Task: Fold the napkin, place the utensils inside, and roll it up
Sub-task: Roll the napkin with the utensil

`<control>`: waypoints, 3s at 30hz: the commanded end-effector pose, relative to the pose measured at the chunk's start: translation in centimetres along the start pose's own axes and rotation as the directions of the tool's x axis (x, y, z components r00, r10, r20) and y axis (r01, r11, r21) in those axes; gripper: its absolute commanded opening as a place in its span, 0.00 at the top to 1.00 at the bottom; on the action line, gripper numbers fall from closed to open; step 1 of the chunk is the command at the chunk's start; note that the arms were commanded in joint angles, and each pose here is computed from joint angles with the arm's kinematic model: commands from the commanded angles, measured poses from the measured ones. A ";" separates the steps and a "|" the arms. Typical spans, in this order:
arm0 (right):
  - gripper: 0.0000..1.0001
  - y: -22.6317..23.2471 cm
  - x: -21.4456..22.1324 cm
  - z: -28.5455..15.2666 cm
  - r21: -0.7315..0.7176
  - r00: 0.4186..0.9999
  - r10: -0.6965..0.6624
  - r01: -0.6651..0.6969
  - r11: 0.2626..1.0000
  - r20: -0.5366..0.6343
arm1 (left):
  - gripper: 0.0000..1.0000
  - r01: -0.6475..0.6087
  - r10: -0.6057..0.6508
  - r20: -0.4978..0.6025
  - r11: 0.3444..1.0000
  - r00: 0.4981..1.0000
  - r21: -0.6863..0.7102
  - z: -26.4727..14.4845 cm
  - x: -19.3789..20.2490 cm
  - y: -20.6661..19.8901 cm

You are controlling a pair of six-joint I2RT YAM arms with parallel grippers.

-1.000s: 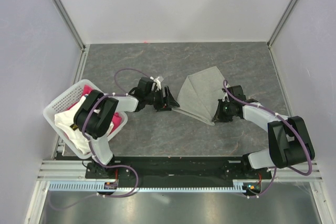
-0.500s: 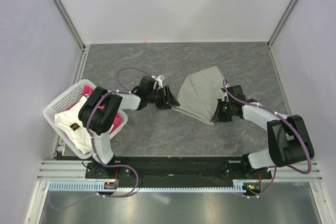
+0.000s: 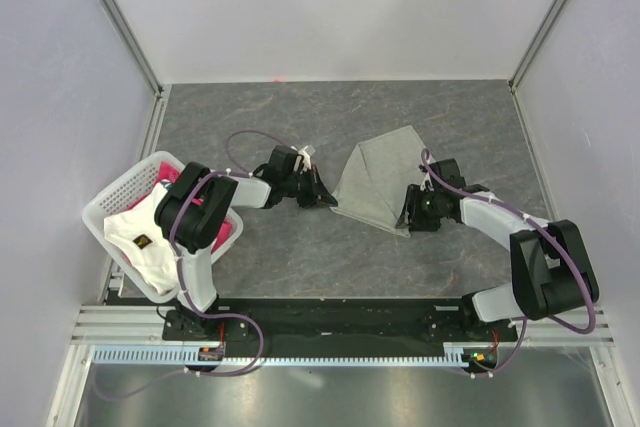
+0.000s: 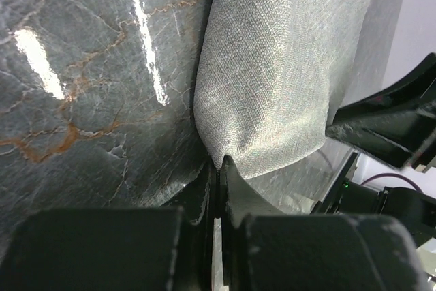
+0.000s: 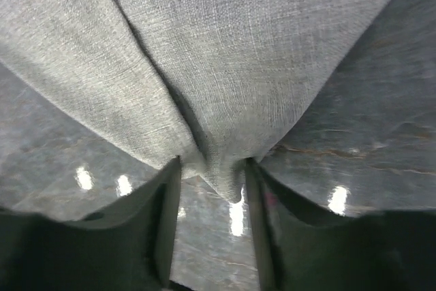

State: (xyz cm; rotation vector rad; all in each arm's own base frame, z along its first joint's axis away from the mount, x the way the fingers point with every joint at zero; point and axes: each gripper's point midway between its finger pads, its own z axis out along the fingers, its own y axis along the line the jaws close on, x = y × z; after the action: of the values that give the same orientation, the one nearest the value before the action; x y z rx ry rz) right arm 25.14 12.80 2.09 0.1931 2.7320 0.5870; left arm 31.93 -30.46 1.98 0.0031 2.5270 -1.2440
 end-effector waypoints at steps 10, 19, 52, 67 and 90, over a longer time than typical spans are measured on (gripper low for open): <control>0.23 7.2 -5.1 -4.9 0.224 0.825 -0.456 0.401 0.888 0.333 | 0.98 0.047 -0.044 -0.048 0.996 0.998 0.074 -2.1 -0.6 -4.4; 0.20 14.8 -1.4 -2.7 0.326 0.598 -0.701 0.623 0.711 0.388 | 0.98 0.093 -0.086 -0.072 0.990 0.994 0.104 -2.8 -0.6 -5.4; 0.54 12.0 -1.0 5.2 0.602 0.441 -0.879 0.658 0.453 0.179 | 0.98 0.098 -0.087 -0.092 0.988 0.992 0.120 -3.3 -0.6 -5.0; 0.97 13.9 -0.4 5.6 0.309 0.468 -0.879 0.827 0.470 0.085 | 0.36 0.015 -0.019 0.076 0.998 0.997 0.059 -5.8 -2.9 -3.5; 1.00 16.5 4.1 3.7 -0.332 0.592 -0.791 0.723 0.606 -0.154 | 0.31 -0.210 0.222 0.297 0.975 0.929 -0.072 -11.0 -1.4 -2.0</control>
State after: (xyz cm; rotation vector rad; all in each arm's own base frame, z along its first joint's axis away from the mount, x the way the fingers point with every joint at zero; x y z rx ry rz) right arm 25.19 28.78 3.72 -1.1278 2.5438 0.4691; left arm 29.08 -23.50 8.00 -0.0098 2.3660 -1.0668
